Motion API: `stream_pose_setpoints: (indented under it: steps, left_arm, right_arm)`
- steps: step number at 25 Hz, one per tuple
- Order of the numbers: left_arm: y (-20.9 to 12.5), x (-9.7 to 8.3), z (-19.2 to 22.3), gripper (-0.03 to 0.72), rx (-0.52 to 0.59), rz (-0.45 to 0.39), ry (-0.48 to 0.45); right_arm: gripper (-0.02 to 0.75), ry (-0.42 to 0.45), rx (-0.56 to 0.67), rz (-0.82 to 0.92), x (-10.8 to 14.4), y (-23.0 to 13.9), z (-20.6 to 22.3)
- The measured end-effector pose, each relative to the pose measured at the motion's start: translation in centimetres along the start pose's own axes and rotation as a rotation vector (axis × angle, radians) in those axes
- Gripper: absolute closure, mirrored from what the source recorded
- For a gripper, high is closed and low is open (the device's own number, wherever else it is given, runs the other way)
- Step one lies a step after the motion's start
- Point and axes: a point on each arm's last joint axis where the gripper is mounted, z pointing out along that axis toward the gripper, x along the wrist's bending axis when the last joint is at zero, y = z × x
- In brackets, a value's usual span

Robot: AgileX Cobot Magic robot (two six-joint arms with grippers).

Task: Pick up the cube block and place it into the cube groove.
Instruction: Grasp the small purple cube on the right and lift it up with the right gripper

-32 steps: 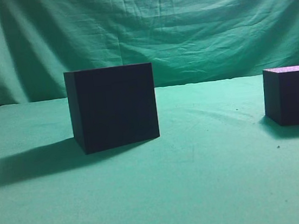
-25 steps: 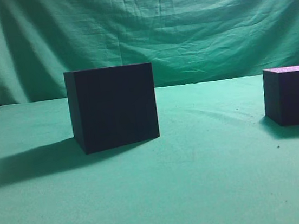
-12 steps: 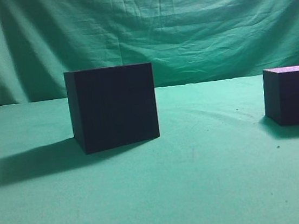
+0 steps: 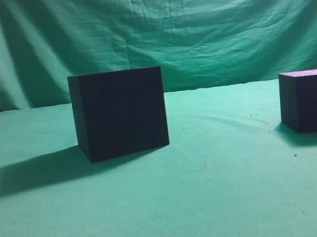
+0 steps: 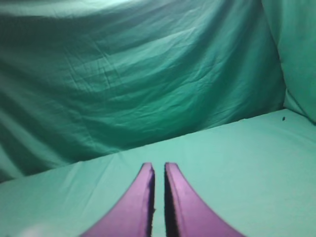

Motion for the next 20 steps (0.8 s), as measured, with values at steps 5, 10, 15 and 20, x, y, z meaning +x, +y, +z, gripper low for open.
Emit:
stream_pose_setpoints:
  steps: [5,10,15,20]
  left_arm:
    - [0.0,0.0,0.0,0.688,0.000,0.000,0.000]
    - [0.0,0.0,0.0,0.688,0.000,0.000,0.000]
    - [0.0,0.0,0.0,0.688,0.000,0.000,0.000]
    - [0.0,0.0,0.0,0.688,0.000,0.000,0.000]
  right_arm:
    - [0.690,0.028,0.060,-0.172,1.0,1.9,0.1]
    - [0.690,0.060,0.244,-0.343,2.2,4.1,1.8]
    - [0.690,0.081,0.511,-0.297,2.7,3.9,4.7]
    - [0.690,0.088,0.707,-0.180,2.7,1.9,6.3]
